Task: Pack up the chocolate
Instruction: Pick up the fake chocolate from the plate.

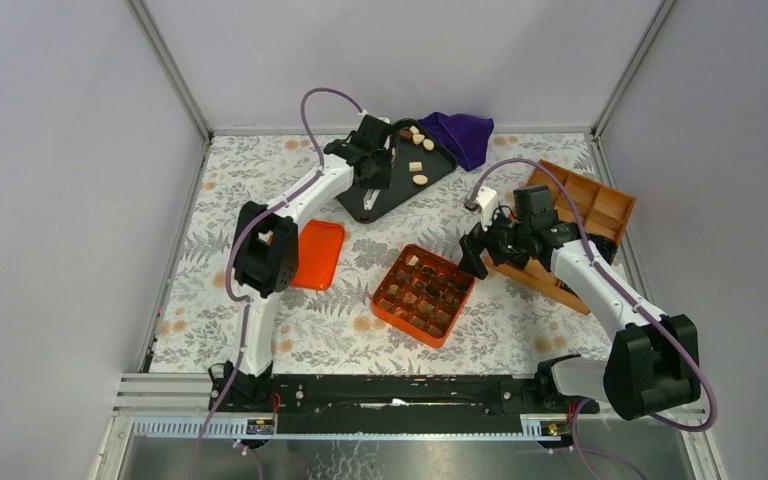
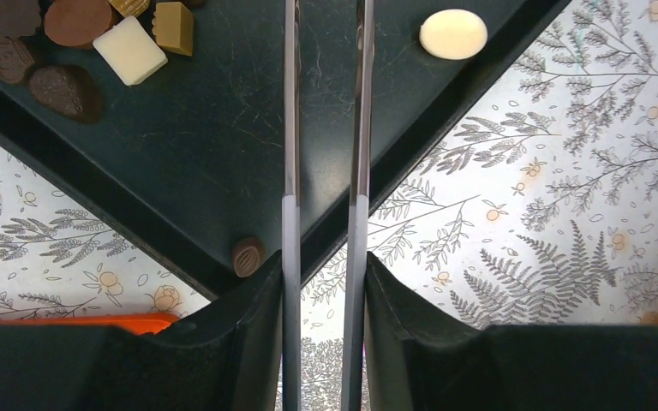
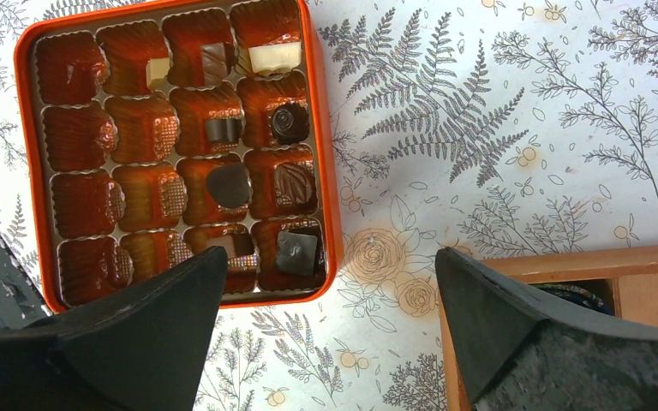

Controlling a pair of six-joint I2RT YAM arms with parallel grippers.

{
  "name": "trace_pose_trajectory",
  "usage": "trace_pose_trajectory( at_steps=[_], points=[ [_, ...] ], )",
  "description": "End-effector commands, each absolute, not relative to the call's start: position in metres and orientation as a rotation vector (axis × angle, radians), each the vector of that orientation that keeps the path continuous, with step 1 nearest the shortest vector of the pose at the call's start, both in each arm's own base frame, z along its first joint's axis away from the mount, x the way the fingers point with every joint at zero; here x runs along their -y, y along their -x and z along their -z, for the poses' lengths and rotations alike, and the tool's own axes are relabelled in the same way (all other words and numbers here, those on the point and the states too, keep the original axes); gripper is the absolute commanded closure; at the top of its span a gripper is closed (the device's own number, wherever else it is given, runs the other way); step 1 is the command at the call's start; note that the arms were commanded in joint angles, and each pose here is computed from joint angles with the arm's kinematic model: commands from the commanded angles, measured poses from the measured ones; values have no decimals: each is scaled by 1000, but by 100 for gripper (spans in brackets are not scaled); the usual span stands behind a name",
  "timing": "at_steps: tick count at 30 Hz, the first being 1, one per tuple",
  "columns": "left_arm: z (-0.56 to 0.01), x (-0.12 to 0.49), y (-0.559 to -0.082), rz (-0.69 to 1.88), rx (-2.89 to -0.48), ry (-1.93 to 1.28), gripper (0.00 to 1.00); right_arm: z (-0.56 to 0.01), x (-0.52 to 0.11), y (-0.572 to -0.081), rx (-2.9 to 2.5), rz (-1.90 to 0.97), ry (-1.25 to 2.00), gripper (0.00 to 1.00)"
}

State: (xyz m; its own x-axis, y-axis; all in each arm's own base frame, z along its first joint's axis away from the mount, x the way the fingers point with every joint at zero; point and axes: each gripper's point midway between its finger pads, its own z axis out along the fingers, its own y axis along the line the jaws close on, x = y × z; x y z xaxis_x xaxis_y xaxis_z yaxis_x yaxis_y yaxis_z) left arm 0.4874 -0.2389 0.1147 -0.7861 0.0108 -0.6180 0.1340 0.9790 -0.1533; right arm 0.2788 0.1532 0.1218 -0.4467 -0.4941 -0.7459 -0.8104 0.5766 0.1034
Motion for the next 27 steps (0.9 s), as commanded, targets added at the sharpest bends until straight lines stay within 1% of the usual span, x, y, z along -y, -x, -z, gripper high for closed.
trace_pose_trajectory(
  at_steps=[1,21,27],
  points=[
    [-114,228,-501,184,-2458,-116,60,-128,-157,-286,-2082,-572,1055,0],
    [-92,226,-520,138,-2494,-77,57,-128,-156,-286,-2081,-568,1061,0],
    [-93,225,-531,137,-2483,-46,57,-128,-156,-286,-2080,-564,1061,0]
  ],
)
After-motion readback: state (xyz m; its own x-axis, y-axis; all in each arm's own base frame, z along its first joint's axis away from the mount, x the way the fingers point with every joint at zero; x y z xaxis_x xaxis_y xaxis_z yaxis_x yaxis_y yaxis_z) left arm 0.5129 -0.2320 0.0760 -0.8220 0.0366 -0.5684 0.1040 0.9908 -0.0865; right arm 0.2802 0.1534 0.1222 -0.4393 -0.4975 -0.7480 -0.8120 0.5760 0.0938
